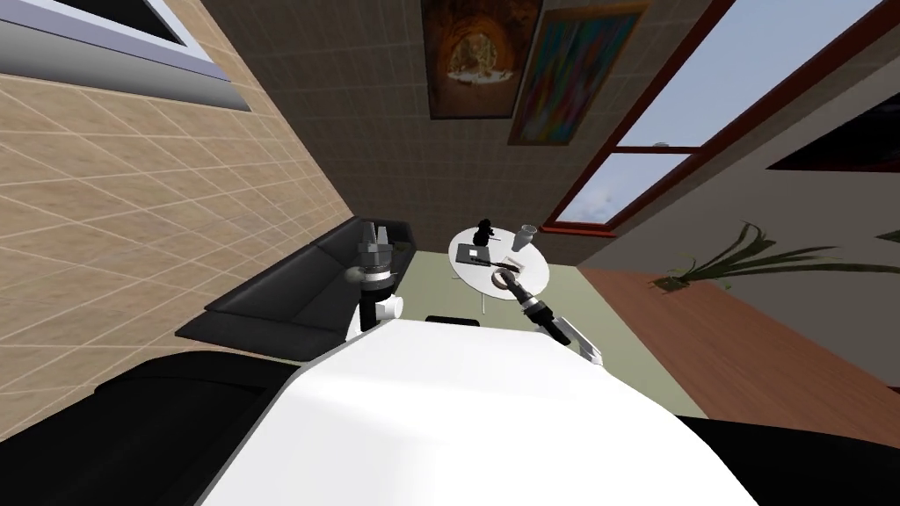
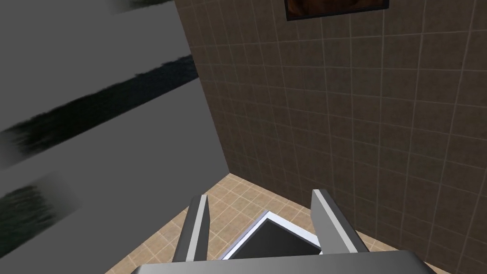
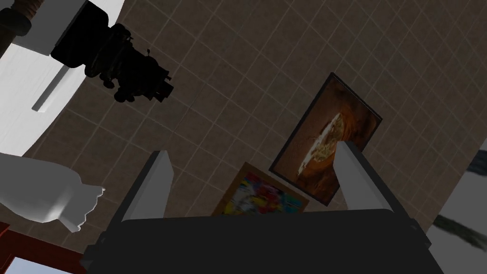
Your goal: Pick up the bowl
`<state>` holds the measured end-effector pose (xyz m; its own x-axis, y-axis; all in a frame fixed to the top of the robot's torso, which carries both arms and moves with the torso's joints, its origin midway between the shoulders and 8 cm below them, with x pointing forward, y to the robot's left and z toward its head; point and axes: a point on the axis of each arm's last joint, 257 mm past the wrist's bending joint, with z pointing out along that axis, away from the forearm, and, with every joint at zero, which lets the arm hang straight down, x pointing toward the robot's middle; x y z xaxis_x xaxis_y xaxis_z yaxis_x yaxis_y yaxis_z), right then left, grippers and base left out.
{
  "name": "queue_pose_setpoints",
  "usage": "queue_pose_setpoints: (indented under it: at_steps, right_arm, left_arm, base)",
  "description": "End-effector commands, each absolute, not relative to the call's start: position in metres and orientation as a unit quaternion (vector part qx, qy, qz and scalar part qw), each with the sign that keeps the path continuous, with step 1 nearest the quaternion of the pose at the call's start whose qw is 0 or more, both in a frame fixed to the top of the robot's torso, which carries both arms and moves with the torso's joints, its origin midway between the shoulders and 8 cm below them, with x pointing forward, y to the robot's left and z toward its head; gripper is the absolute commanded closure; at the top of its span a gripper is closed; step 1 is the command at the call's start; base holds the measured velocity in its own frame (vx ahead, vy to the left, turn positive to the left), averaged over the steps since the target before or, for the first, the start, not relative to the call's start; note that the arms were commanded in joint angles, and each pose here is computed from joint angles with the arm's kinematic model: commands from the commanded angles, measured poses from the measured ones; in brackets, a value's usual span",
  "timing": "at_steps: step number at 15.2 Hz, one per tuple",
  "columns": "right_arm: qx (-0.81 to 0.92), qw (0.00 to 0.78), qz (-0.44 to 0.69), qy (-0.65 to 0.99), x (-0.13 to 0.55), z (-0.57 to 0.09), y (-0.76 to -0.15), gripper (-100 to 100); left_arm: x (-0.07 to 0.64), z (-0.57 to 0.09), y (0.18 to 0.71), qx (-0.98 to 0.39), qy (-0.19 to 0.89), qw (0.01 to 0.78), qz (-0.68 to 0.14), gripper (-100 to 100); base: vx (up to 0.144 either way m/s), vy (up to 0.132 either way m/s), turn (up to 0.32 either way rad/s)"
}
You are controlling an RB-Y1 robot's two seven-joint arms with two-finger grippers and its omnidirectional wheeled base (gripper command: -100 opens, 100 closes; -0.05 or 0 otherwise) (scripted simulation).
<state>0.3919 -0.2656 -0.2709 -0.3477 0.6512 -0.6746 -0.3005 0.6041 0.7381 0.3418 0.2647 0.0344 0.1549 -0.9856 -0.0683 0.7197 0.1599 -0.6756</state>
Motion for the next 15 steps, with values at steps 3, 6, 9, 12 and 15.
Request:
queue_pose_setpoints:
  at_steps: [3, 6, 9, 12, 15]
  right_arm:
    - [0.104, 0.528, 0.398, 0.743, 0.385, -0.306, -0.281, -100]
    - [0.095, 0.509, 0.377, 0.768, 0.378, -0.329, -0.296, -100]
    - [0.088, 0.490, 0.355, 0.792, 0.370, -0.351, -0.313, -100]
    - [0.079, 0.471, 0.332, 0.813, 0.362, -0.370, -0.330, -100]
    - [0.088, 0.466, 0.321, 0.820, 0.357, -0.380, -0.342, -100]
  left_arm:
    - [0.342, 0.034, 0.265, -0.255, 0.260, 0.716, -0.596, 0]
    - [0.342, 0.034, 0.265, -0.255, 0.260, 0.716, -0.596, 0]
    - [0.342, 0.034, 0.265, -0.255, 0.260, 0.716, -0.596, 0]
    - [0.342, 0.034, 0.265, -0.255, 0.260, 0.716, -0.596, 0]
    - [0.342, 0.034, 0.265, -0.255, 0.260, 0.716, -0.596, 0]
  base:
    - [-0.004, 0.004, 0.203]
    - [-0.004, 0.004, 0.245]
    - [-0.004, 0.002, 0.212]
    - [-0.004, 0.002, 0.235]
    - [-0.002, -0.002, 0.125]
